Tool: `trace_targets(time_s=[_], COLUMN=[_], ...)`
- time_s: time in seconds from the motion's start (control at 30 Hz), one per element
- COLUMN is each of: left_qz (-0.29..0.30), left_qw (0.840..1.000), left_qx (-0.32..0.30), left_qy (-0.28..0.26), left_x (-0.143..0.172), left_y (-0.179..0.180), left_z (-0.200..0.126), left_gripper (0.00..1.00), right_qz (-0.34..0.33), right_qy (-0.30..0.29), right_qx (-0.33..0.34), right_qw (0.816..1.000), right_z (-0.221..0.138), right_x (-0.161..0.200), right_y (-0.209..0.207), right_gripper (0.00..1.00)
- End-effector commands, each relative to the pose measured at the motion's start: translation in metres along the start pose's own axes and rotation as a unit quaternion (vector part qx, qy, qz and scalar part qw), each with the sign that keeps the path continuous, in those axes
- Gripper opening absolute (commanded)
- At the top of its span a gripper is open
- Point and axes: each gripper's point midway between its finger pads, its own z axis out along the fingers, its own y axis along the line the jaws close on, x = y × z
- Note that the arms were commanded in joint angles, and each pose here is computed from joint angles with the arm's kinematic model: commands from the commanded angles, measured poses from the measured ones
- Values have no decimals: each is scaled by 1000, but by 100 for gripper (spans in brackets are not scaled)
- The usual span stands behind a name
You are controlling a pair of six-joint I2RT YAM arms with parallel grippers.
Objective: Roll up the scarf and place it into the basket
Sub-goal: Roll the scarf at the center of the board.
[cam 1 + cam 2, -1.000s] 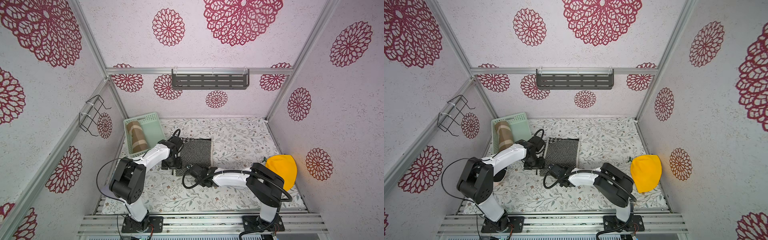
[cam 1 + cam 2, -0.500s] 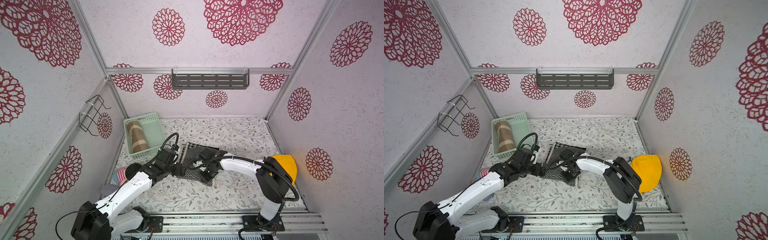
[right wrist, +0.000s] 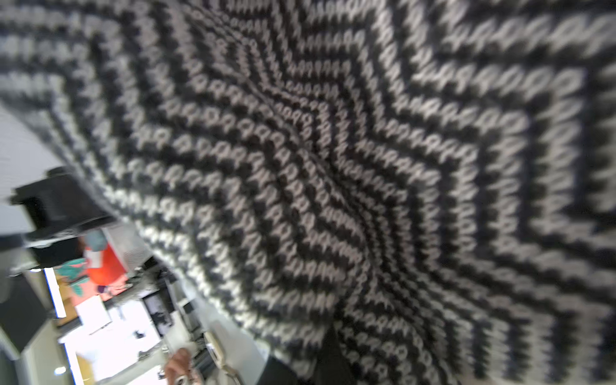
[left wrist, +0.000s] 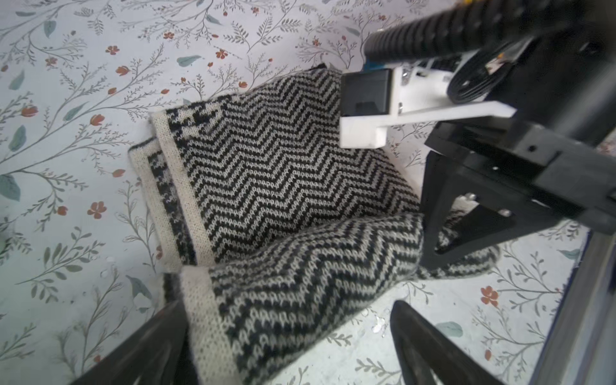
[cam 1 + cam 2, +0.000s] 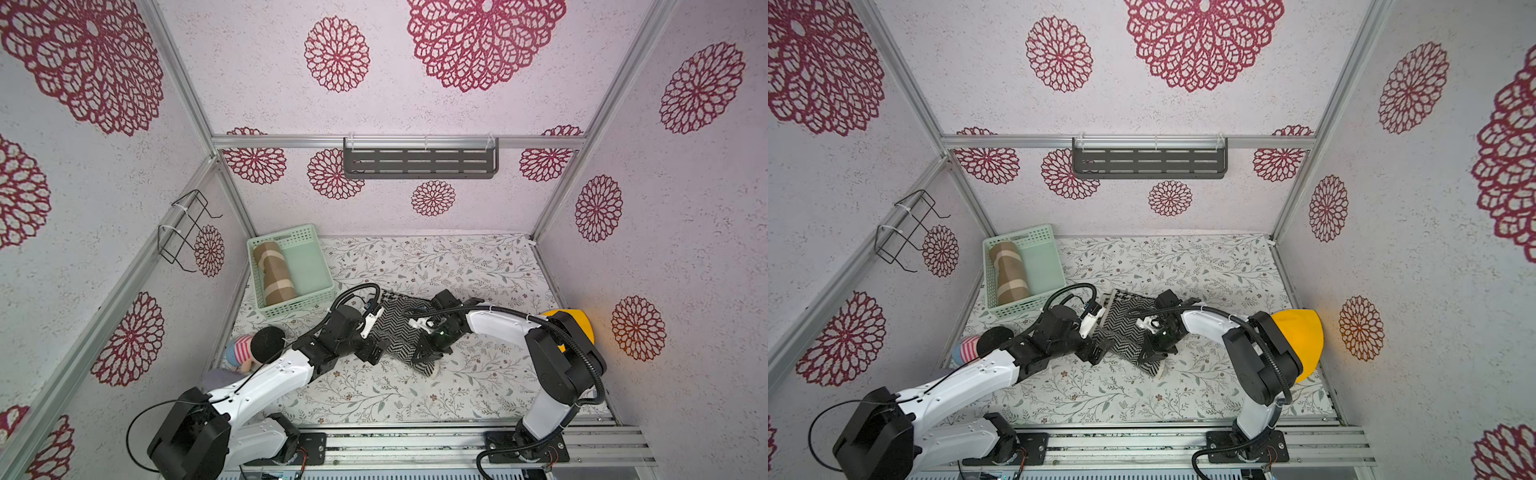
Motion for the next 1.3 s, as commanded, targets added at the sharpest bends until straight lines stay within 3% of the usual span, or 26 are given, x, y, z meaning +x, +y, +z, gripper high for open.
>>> trace_targets(time_s=[0.0, 0.17, 0.33, 0.57, 0.7, 0.83, 0.93, 1.03, 1.1, 1.27], left_qz=[27, 18, -29, -82, -124, -150, -162, -159, -154, -141], left_qw=[998, 994, 988, 962, 934, 920, 914, 906, 904, 900], left_qx=[-39, -47, -58, -92, -100, -82, -74, -69, -65, -59], left_qy=[34, 94, 141, 243, 320, 352, 364, 387, 394, 409], left_x=[4, 13, 23, 43, 64, 68, 67, 73, 72, 72], left_y=[15, 26, 44, 67, 76, 69, 67, 67, 67, 68], left_z=[10, 25, 37, 52, 56, 62, 65, 70, 72, 75], left_gripper=[100, 85, 48, 5, 0, 0, 0, 0, 0, 0], right_qz=[12, 18, 32, 30, 13, -27, -88, -173, -210, -265], right_qy=[-5, -8, -10, -32, -69, -144, -217, -264, -275, -281], right_qx=[-55, -70, -87, -72, -26, 50, 130, 225, 270, 334], right_qw=[998, 997, 996, 996, 997, 988, 963, 922, 898, 860], right_z=[-6, -6, -2, -7, -19, -42, -63, -68, -64, -48], right_x=[-8, -14, -19, -32, -41, -52, -51, -39, -32, -26], right_y=[17, 16, 14, 9, 5, 1, 6, 16, 19, 14], right_gripper=[0, 0, 5, 29, 43, 53, 63, 75, 78, 80])
